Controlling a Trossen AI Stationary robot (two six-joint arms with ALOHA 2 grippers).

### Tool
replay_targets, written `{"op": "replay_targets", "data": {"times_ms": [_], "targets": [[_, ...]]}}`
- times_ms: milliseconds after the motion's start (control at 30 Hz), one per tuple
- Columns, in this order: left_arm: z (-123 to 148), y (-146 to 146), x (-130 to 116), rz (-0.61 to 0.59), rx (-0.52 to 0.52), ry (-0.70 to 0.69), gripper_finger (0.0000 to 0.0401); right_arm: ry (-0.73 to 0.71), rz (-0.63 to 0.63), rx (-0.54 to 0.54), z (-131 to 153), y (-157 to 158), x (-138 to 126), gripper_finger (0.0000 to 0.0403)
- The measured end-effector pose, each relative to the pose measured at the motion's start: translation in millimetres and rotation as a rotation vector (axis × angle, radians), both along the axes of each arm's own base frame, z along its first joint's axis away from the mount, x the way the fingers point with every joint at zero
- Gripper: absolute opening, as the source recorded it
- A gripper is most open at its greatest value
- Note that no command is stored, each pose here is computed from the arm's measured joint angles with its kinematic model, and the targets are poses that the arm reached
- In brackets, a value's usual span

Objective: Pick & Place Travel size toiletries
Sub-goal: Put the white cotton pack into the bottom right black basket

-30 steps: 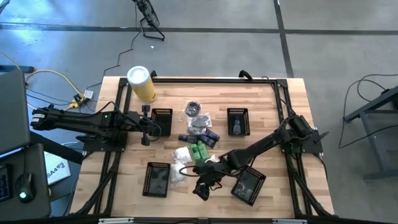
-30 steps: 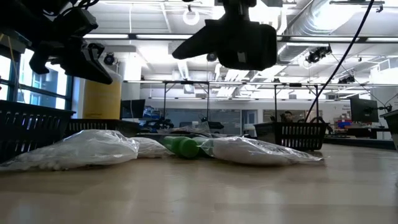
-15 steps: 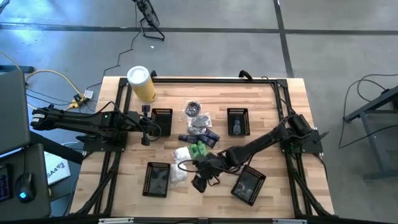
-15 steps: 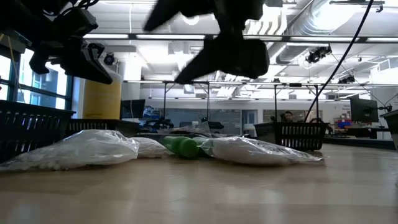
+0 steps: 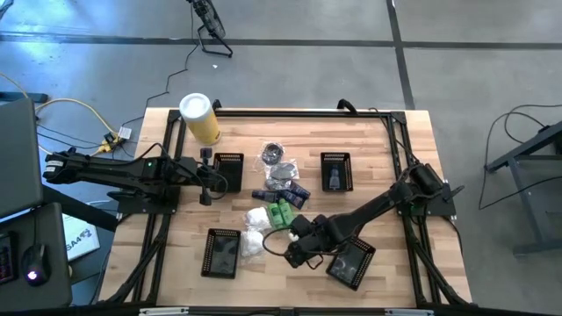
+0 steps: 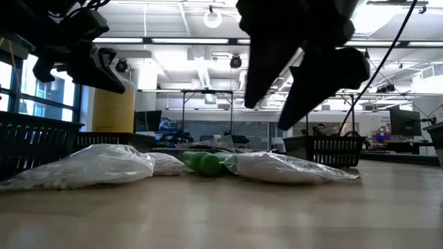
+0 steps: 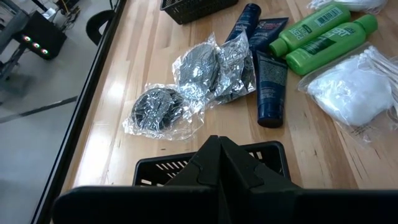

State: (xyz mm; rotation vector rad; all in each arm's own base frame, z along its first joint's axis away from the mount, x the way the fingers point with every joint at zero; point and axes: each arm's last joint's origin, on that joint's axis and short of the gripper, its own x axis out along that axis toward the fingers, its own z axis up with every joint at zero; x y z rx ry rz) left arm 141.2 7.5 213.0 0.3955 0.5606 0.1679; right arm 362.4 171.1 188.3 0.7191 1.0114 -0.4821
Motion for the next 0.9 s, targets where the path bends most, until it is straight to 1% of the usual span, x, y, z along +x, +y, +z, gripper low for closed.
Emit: {"op": "replay_targets", "data": {"times_ms": [100,200,267,433,600,733,900], "targets": [[0.0,0.0,0.0,0.000,0.000,0.000,0.0000,-0.008,0.008,0.002,0.4,1.3,0.3,0.0257],[0.0,0.0,0.0,0.000,0.000,0.000,0.0000,-0.009,-0.010,0.023,0.6,1.7,0.5,0.0257],[0.0,-0.1,0.0,0.000,0.000,0.000,0.0000,-0.007,-0.001,0.035,0.8,0.8,1.5,0.0257],[0.0,-0.1,0.0,0.000,0.000,0.000,0.0000,-0.053,0.106,0.031,3.5,-2.6,9.4,0.0257],[-0.1,0.0,-0.1,0.000,0.000,0.000,0.0000,-0.143,0.184,0.007,8.4,-5.8,19.2,0.0257],[0.0,0.0,0.0,0.000,0.000,0.000,0.0000,-0.178,0.211,-0.006,10.4,-9.0,23.7,0.0257],[0.0,0.0,0.0,0.000,0.000,0.000,0.0000,-0.176,0.215,-0.002,10.4,-11.4,24.8,0.0257]]}}
